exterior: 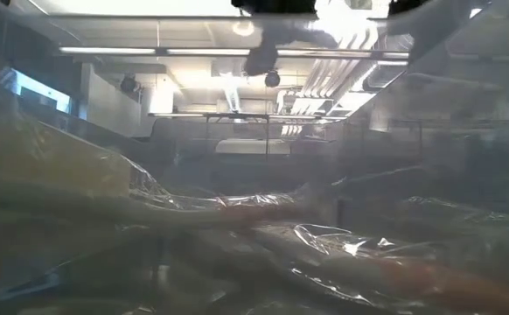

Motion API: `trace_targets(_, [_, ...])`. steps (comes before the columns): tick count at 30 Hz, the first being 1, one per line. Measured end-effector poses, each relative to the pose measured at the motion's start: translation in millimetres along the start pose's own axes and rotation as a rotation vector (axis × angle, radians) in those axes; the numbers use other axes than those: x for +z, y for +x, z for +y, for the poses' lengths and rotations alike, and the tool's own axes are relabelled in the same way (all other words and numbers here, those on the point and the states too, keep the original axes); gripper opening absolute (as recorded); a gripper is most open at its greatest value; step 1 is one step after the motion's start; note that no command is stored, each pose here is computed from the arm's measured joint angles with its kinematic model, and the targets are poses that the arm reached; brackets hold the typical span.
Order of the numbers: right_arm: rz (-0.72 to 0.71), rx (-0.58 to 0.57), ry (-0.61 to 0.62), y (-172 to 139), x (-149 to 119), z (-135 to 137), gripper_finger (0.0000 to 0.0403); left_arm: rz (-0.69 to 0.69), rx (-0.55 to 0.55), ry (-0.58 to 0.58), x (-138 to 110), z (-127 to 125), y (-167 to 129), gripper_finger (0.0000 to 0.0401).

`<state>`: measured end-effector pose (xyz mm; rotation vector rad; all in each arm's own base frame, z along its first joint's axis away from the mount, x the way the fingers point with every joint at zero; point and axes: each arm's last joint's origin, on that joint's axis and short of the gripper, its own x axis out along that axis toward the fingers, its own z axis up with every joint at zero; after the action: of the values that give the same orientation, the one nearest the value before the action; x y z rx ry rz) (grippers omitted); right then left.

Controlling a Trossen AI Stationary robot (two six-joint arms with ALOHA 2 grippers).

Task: Pick & Place Toothbrushes
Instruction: Put the orange toothbrush into the bottom black bin

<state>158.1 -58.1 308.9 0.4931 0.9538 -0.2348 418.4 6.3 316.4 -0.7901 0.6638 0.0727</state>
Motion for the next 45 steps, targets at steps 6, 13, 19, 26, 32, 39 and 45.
trace_targets(6, [0.091,-0.048,0.000,25,-18,-11,0.0139,-0.099,0.026,0.092,33,31,-12,0.0001])
trace_targets(13, [0.134,-0.063,0.010,49,-32,-19,0.0139,-0.134,0.058,0.210,60,66,-27,0.0001])
trace_targets(19, [0.025,-0.027,0.100,54,-23,-16,0.0139,-0.098,-0.008,0.308,69,80,-38,0.0001])
trace_targets(26, [-0.199,0.073,0.133,54,-2,-1,0.0139,0.002,0.059,0.445,56,73,-57,0.0001])
trace_targets(32, [-0.280,0.052,0.111,54,3,8,0.0139,0.136,0.256,0.477,32,65,-75,0.0000])
trace_targets(39, [-0.270,0.049,0.101,55,1,12,0.0139,0.110,0.339,0.499,-3,45,-70,0.0000])
trace_targets(45, [-0.253,0.057,0.186,55,-1,12,0.0139,0.071,0.336,0.397,-51,46,-65,0.0000])
